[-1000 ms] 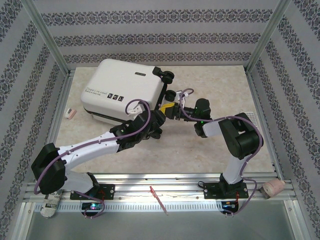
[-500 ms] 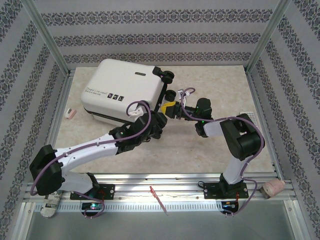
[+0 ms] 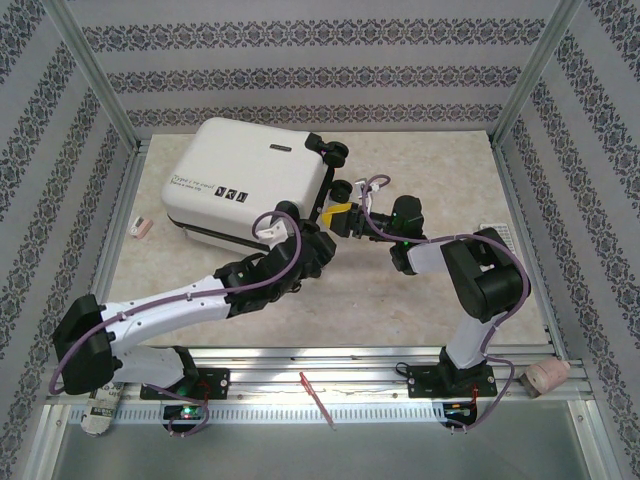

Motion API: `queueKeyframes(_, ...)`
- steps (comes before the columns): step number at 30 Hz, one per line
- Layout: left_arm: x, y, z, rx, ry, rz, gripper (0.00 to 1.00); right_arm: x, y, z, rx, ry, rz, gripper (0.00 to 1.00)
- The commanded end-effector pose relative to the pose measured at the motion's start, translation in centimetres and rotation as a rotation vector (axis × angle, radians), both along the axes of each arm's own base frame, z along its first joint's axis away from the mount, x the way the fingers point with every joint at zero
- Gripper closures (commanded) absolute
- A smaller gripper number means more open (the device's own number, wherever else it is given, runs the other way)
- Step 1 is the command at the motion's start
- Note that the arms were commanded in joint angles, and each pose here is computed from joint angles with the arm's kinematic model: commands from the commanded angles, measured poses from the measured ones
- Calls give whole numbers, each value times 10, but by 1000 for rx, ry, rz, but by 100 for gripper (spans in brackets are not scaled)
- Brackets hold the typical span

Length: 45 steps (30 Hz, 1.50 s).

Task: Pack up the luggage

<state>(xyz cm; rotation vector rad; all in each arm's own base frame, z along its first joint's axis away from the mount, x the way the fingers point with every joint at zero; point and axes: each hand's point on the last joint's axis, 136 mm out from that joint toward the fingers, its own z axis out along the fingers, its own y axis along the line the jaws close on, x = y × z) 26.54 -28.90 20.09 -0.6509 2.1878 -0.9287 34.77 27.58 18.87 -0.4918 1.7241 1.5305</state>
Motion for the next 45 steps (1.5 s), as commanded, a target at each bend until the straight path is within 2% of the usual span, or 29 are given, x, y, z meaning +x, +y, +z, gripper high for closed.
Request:
queueKeyframes(1,-6,8,5,-6,-14,29,22,-2,9,11,13,-42,31,35)
queueKeyframes(15,13,40,36,-7,-144,119,16,-10,14,12,15,-44,60,38)
queueKeyframes(33,63,10,26,-88,-101,66,17,1,-19,12,23,-12,-47,38)
queueKeyframes(38,73,11,27,-95,-106,81,18,-1,-22,10,22,-6,-57,38)
queueKeyframes(45,80,7,25,-102,-90,82,29,0,-25,7,20,-6,-70,40)
